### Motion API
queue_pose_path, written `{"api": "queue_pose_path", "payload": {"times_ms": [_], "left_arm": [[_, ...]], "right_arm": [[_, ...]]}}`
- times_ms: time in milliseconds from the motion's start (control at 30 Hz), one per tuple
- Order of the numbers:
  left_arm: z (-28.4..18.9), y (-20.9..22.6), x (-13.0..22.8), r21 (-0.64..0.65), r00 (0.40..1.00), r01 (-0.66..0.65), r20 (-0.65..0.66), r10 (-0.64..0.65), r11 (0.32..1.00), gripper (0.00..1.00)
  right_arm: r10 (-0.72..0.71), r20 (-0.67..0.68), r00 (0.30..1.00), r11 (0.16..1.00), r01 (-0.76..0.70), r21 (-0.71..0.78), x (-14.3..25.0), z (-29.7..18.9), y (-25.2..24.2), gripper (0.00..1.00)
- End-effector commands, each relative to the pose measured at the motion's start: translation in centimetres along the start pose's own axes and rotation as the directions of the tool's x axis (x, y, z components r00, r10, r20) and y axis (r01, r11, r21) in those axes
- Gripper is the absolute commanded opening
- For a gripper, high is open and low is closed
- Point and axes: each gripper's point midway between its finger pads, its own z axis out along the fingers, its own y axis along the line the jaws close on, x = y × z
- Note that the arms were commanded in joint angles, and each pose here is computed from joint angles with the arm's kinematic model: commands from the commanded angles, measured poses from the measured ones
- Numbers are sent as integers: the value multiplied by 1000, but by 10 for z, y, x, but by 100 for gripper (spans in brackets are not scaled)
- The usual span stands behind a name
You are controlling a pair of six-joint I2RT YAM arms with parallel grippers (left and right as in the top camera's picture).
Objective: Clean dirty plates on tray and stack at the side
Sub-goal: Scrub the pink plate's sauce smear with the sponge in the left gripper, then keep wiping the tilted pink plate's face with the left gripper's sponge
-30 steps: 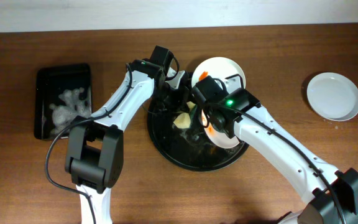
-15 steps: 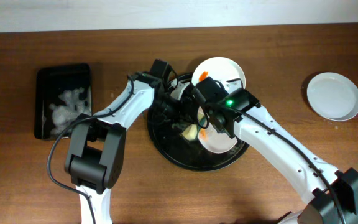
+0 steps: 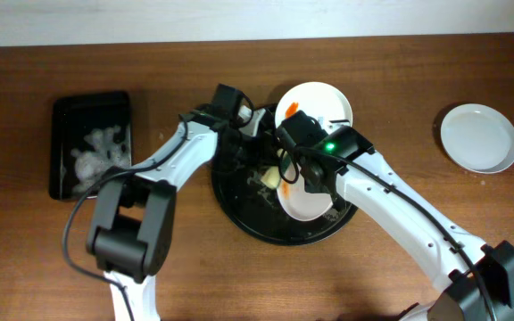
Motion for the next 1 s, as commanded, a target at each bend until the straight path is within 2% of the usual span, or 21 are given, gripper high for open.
{"api": "queue_pose_path", "payload": {"times_ms": [0,100,300,467,600,733,867,967], "left_arm": [[-57,-4,-26,-112,984,16,179,5,994,1],[-66,-7,-18,-113,985,63,169,-43,992,0],[-45,11,15,-130,989,136,82,-126,982,0],[-17,0,33,-66,992,120,44,-117,991,0],[-4,-10,30,-47,993,101,70,-97,994,1],[6,-4,38,-106,991,118,77,-110,987,0],[12,21,44,-210,986,141,115,-118,967,0],[14,33,44,-241,983,151,141,-119,959,0]], "right_arm": [[94,4,996,994,-94,-62,-4,-9,10,4],[132,0,991,987,-132,-91,-6,-9,16,4],[158,-36,987,982,-161,-98,-1,-5,21,4],[156,-80,985,984,-162,-71,5,9,28,4],[154,-83,985,985,-160,-69,6,10,28,4],[152,-92,984,984,-159,-77,7,10,30,4],[151,-93,984,985,-158,-75,7,10,30,4],[146,-96,985,986,-153,-72,9,10,29,4]]}}
